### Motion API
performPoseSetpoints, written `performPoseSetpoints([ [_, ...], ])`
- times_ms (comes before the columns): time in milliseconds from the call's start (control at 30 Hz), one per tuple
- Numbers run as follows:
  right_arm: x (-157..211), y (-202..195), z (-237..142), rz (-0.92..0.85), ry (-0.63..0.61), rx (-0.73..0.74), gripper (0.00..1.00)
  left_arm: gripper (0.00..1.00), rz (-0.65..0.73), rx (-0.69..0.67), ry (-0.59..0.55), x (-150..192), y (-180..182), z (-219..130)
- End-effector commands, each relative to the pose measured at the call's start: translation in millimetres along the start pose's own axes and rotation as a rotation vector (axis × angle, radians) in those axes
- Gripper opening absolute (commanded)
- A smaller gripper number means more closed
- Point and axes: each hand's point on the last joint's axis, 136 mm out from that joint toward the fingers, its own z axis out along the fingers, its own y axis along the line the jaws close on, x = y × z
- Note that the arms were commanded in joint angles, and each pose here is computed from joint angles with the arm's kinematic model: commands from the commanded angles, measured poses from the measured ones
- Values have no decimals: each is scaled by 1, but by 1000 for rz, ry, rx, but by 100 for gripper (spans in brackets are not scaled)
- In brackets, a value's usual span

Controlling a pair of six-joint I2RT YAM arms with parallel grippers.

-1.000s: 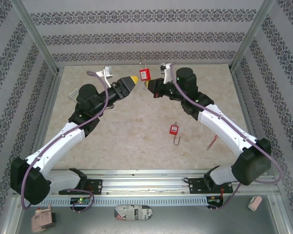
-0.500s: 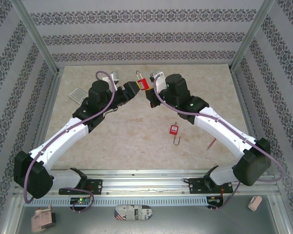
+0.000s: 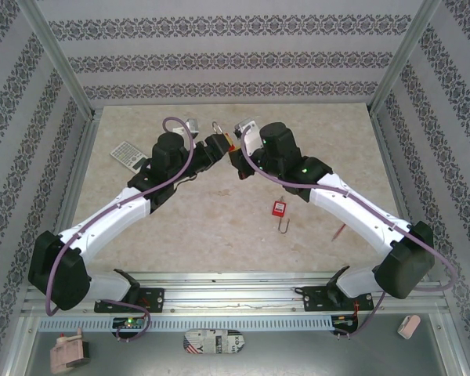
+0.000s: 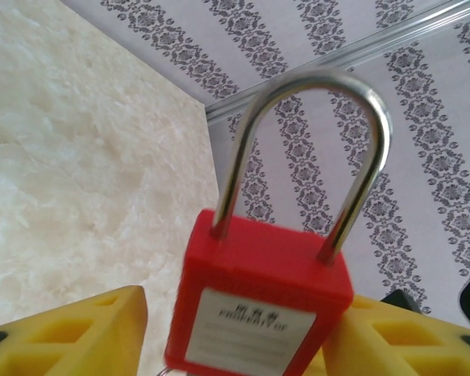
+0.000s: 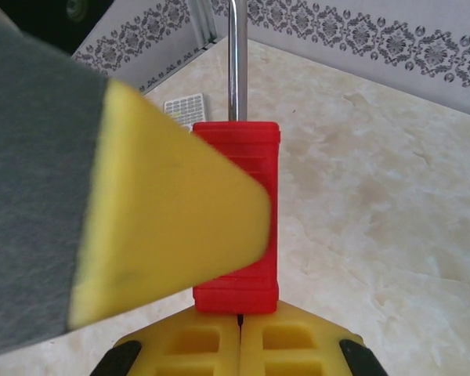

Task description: Unlock with the key

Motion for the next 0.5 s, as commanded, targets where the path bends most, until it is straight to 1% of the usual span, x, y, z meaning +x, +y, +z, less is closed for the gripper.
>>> performPoseSetpoints([
  [0,-19,15,-7,-42,-44,-42,0,54,8,40,-21,-2,-9,2],
  [100,-17,16,-7,-45,-35,-46,0,44,8,30,-24,-1,-4,3],
  [267,-16,16,-9,-45,-31,-44,0,23,-1,39,-21,1,-2,5],
  [333,-17,18,-9,-35,-34,-57,0,18,-3,50,-22,2,-2,5],
  [367,-19,20,-11,-25,-37,-72,4,15,-3,63,-26,1,-3,4],
  [400,-21,21,-12,-14,-43,-83,12,13,-3,74,-30,2,-4,4],
  [433,-22,22,-14,5,-49,-101,24,10,1,89,-33,1,-7,3],
  [467,-25,24,-16,24,-55,-129,32,8,9,105,-35,1,-9,2],
])
